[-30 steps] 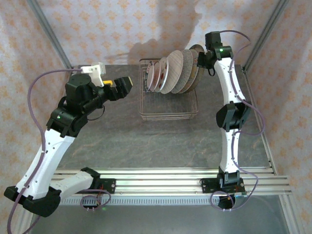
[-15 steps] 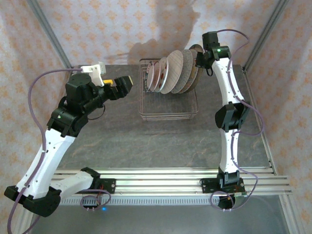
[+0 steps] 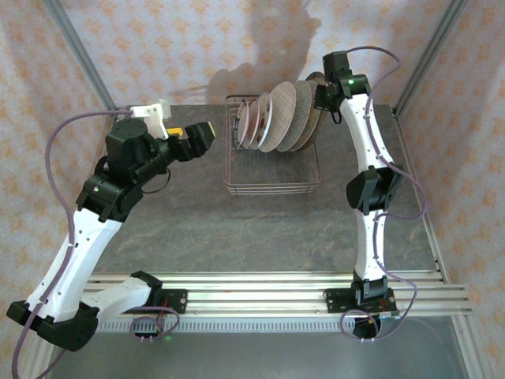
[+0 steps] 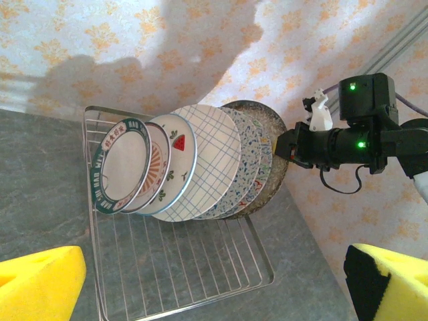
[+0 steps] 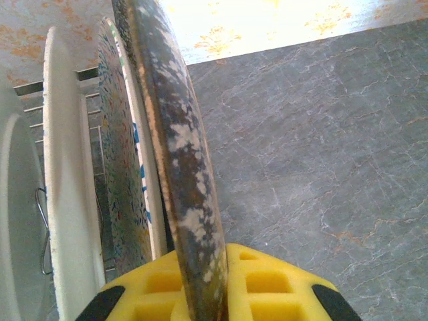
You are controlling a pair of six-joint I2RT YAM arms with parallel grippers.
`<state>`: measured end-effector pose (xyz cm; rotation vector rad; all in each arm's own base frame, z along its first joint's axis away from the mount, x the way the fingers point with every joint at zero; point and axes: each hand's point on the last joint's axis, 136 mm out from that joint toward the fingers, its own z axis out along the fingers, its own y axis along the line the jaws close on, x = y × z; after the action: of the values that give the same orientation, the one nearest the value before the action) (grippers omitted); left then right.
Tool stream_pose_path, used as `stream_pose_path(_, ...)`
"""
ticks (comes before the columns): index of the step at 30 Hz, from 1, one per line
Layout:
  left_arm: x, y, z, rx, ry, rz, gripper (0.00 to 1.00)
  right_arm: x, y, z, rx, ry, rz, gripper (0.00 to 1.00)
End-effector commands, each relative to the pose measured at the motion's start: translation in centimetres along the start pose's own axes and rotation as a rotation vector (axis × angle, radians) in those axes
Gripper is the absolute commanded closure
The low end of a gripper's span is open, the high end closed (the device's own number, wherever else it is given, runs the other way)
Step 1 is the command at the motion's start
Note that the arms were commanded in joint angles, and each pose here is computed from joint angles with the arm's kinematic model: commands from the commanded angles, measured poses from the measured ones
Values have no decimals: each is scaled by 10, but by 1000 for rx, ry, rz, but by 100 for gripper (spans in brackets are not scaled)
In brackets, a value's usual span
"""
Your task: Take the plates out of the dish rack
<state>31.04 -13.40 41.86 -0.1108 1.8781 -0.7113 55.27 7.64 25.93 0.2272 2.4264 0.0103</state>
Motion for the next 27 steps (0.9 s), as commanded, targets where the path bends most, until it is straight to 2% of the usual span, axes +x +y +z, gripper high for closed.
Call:
stream_pose_path(1,-12,-14,-4,61,-42,-12,1,-77,-12,-117,-37,-340,111,100)
stream_pose_path(8,-28,-29,-6,116,-85,-30,1,-88,-12,-136,-48,-395,107,100)
stream_pose_path(13,-28,-30,-5,119,-82,-32,1,-93,-11,-146,-68,-418,110,100)
stream_pose_path(27,-28,-31,-3,127,-81,-41,1,-95,-31,-182,2,-474,116,100)
